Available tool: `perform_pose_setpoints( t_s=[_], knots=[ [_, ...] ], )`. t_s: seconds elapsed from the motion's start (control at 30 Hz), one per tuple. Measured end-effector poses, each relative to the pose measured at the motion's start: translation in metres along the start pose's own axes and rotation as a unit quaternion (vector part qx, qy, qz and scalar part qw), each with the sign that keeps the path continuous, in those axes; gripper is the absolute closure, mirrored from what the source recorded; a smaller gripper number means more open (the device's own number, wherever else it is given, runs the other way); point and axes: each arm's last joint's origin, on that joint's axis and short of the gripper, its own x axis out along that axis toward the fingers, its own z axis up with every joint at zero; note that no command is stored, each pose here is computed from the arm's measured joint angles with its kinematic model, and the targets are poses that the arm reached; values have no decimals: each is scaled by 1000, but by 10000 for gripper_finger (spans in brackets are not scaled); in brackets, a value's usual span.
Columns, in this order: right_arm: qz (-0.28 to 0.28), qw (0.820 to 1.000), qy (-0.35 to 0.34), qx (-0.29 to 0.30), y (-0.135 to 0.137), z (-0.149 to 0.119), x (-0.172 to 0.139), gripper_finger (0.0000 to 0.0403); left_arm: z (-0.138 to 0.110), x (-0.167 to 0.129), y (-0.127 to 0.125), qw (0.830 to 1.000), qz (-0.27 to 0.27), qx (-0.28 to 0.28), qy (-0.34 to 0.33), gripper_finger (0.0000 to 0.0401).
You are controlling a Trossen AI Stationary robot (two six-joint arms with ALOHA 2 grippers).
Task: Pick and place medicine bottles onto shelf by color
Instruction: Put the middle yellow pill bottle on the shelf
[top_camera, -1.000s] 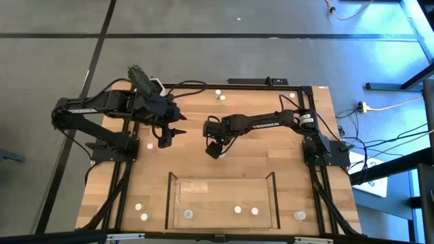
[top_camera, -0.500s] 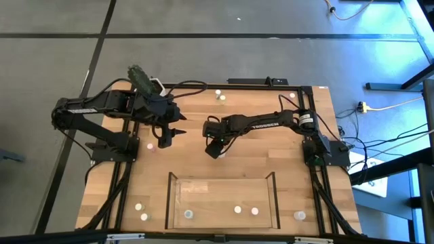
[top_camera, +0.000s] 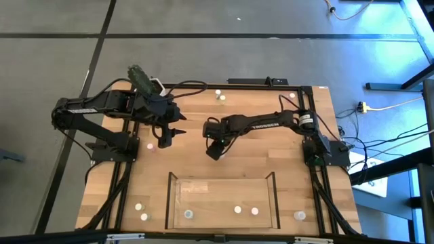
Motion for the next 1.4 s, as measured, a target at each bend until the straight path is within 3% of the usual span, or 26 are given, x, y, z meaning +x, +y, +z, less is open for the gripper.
perform_pose_setpoints(
  t_s=[0.17, 0.53, 0.9, 1.03, 1.27, 1.4],
  knots=[
    [-28, 998, 3, -50, 14, 1, -24, 284, 0, 0, 0, 1000, 3, -2, 1, 170],
    [-55, 982, -80, -161, 48, 14, -93, 282, 0, -1, -8, 999, -11, -37, 0, 170],
    [-15, 948, -104, -302, 109, -26, -120, 282, -13, 12, -44, 998, -63, -25, 4, 170],
    [2, 941, -110, -321, 128, -43, -124, 282, -20, 27, -57, 996, -82, -39, -4, 170],
    [34, 935, -117, -334, 152, -65, -127, 282, -35, 37, -82, 993, -119, -10, -11, 170],
    [80, 942, -123, -302, 159, -65, -127, 282, -38, 34, -91, 991, -136, -4, -8, 170]
  ],
)
